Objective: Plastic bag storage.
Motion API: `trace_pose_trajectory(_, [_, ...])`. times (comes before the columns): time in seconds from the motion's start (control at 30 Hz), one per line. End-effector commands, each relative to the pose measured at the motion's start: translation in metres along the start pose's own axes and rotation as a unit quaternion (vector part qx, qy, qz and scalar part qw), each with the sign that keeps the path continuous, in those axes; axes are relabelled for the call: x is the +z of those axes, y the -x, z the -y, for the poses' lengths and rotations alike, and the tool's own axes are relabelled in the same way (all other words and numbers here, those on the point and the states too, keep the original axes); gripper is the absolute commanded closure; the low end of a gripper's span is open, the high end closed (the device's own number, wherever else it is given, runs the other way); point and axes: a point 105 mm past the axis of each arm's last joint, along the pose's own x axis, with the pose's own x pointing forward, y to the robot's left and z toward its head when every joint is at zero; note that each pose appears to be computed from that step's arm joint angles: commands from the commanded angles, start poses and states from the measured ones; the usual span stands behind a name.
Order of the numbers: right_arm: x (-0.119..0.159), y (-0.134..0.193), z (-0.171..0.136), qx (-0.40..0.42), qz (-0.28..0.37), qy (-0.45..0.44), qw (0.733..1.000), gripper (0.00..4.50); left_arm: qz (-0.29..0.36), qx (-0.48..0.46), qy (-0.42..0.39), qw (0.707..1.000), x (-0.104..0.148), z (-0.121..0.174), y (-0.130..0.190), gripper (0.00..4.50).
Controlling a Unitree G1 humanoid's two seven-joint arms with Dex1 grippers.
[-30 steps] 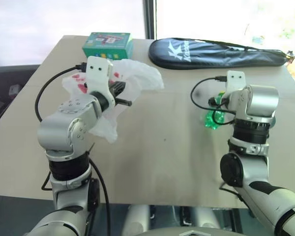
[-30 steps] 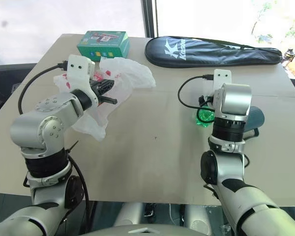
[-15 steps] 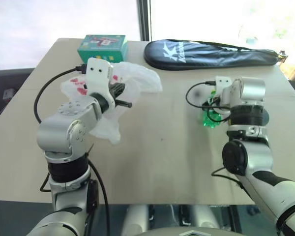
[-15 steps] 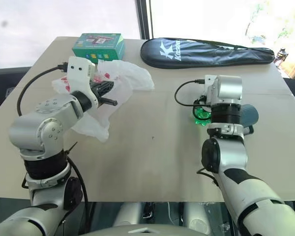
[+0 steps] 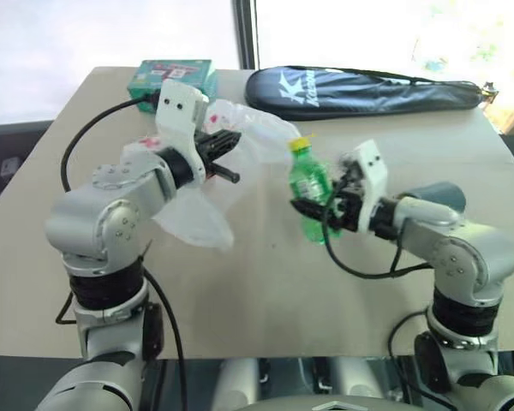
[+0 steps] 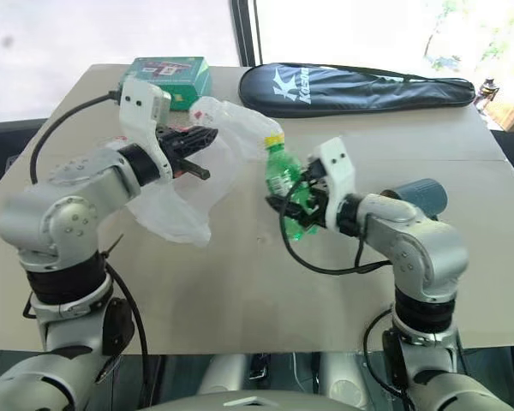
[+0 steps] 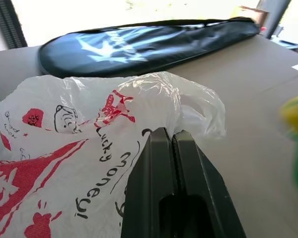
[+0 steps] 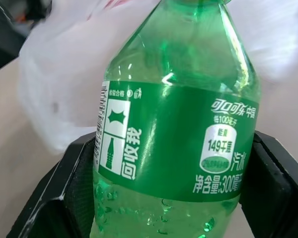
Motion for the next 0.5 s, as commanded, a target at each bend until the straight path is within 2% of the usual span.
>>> trace_pose_trajectory(0.03, [0.02,-0.023,-0.014,0.053,0.005,-0.035,0.998,1.3,0.029,-0.043,-0.011,0.999,0.021,0.007,0.006,4.5])
trace_pose_trajectory(0.13, [0.031,-0.036,-0.013,0.077,0.007,-0.113,0.991,1.3,0.024,-0.09,-0.006,0.996,0.021,0.018,0.01,4.5])
trace_pose_trajectory(0.27, [0.053,-0.045,-0.003,0.083,0.041,-0.18,0.979,1.3,-0.024,-0.13,-0.026,0.991,0.002,0.032,0.019,4.5])
trace_pose_trajectory(0.33, [0.06,-0.053,0.011,0.06,0.059,-0.234,0.969,1.3,-0.035,-0.138,-0.034,0.989,-0.004,0.037,0.021,4.5])
trace_pose_trajectory(0.4, [0.061,-0.069,0.024,0.027,0.07,-0.29,0.954,1.3,-0.033,-0.149,-0.029,0.988,-0.005,0.043,0.023,4.5])
trace_pose_trajectory(0.5, [0.048,-0.1,0.028,-0.015,0.067,-0.31,0.948,1.3,-0.02,-0.15,-0.013,0.988,-0.001,0.045,0.021,4.5])
